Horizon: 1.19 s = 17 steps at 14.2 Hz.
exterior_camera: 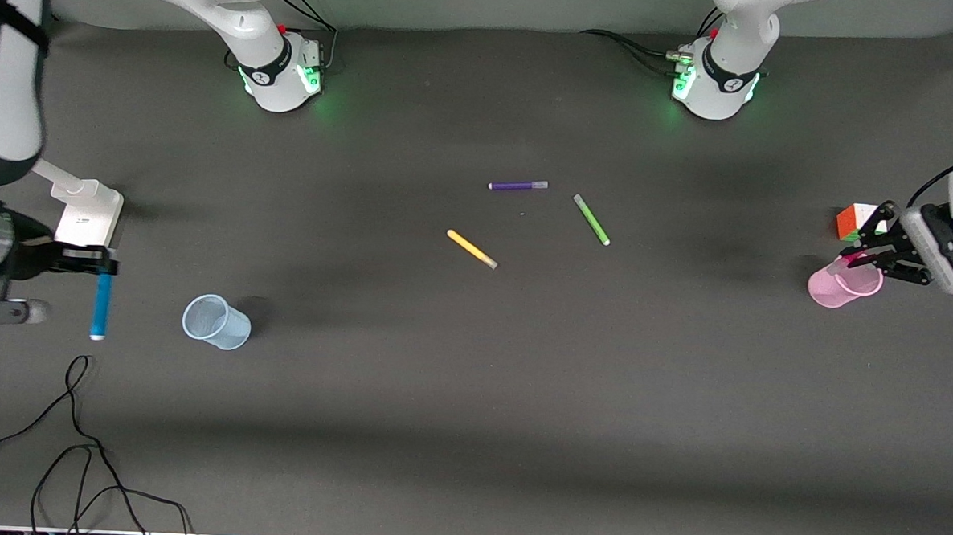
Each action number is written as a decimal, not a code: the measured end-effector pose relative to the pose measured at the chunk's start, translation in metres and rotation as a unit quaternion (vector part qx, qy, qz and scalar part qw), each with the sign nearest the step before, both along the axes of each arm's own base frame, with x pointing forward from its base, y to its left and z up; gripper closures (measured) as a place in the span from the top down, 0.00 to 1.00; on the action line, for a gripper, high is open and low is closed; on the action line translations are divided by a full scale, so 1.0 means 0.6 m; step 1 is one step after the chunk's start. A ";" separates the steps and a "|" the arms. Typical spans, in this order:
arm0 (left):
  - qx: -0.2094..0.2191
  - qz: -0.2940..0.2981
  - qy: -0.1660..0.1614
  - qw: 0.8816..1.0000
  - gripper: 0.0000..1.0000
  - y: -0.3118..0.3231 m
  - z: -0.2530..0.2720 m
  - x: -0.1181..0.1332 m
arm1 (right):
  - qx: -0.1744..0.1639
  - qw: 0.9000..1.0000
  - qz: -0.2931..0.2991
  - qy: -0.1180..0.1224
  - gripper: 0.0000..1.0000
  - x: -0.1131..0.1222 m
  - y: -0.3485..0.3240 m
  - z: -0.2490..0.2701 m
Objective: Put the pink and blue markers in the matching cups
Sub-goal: 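Carry the blue marker to the clear cup while the left gripper carries the pink marker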
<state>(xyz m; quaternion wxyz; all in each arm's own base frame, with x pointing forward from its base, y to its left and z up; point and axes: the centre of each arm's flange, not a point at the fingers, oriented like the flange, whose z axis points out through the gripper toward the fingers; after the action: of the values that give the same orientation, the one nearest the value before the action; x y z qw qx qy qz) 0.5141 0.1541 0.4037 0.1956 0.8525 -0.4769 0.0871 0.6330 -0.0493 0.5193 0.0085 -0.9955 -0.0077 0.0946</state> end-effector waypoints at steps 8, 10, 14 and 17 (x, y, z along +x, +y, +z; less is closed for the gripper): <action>-0.137 -0.037 -0.102 0.985 0.18 0.156 -0.161 -0.069 | 0.015 0.995 0.030 0.097 0.17 -0.034 0.030 -0.042; -0.167 -0.040 -0.116 0.978 0.18 0.173 -0.212 -0.079 | 0.017 0.991 0.033 0.131 0.17 -0.027 0.037 -0.058; -0.181 -0.046 -0.141 0.972 0.18 0.188 -0.227 -0.078 | 0.020 0.983 0.037 0.180 0.17 0.006 0.050 -0.107; -0.182 -0.041 -0.149 0.971 0.18 0.200 -0.227 -0.081 | 0.022 0.978 0.040 0.204 0.17 0.022 0.052 -0.155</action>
<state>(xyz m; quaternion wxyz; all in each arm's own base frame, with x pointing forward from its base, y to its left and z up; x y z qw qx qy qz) 0.4656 0.2743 0.2675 0.2777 0.7598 -0.5109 0.2908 0.6459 -0.0181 0.4260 0.0281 -0.9536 -0.0473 0.2961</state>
